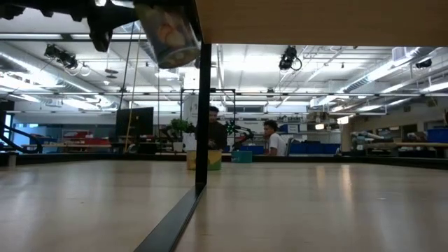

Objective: Pick and place cans onto a shelf
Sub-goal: Put the canned carrots aligned with the other canned carrots on the shelf

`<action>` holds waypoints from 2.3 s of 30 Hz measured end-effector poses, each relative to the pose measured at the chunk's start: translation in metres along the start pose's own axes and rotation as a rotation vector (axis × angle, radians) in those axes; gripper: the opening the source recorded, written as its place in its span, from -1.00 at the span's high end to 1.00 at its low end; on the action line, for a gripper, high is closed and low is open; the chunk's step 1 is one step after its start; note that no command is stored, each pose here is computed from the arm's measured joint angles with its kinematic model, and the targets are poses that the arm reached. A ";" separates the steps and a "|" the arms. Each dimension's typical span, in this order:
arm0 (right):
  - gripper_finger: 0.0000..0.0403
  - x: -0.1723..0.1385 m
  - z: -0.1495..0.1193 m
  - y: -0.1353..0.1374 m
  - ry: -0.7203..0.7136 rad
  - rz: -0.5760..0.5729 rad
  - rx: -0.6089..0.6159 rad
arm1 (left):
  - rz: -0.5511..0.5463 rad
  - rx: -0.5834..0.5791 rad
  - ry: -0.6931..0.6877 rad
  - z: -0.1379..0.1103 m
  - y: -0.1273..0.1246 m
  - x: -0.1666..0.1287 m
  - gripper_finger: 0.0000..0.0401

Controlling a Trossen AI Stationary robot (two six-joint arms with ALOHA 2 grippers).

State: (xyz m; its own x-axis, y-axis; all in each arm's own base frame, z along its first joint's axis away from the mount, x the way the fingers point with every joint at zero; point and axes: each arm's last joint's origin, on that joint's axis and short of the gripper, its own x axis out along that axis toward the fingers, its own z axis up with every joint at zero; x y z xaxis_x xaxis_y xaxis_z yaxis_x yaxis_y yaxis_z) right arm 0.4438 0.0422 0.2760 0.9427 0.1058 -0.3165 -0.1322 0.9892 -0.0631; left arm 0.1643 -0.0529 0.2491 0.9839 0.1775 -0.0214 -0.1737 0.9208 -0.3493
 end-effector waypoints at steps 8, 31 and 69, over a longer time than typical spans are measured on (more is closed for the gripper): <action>-0.57 -0.040 0.036 0.026 -0.043 -0.091 -0.028 | -0.173 0.065 0.000 0.010 -0.002 -0.011 -0.28; -0.57 -0.235 0.078 0.220 -0.158 0.099 0.027 | -0.071 0.069 -0.022 0.010 0.001 -0.010 -0.28; -0.58 -0.270 -0.073 0.343 -0.098 -0.247 0.211 | -0.071 0.070 -0.018 0.009 0.001 -0.010 -0.28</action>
State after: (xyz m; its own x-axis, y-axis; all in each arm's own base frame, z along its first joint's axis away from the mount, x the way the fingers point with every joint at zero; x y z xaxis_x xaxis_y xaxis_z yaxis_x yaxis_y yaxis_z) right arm 0.1215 0.3455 0.2709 0.9646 -0.1408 -0.2231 0.1607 0.9843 0.0735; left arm 0.1542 -0.0500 0.2576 0.9930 0.1165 0.0187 -0.1065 0.9531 -0.2835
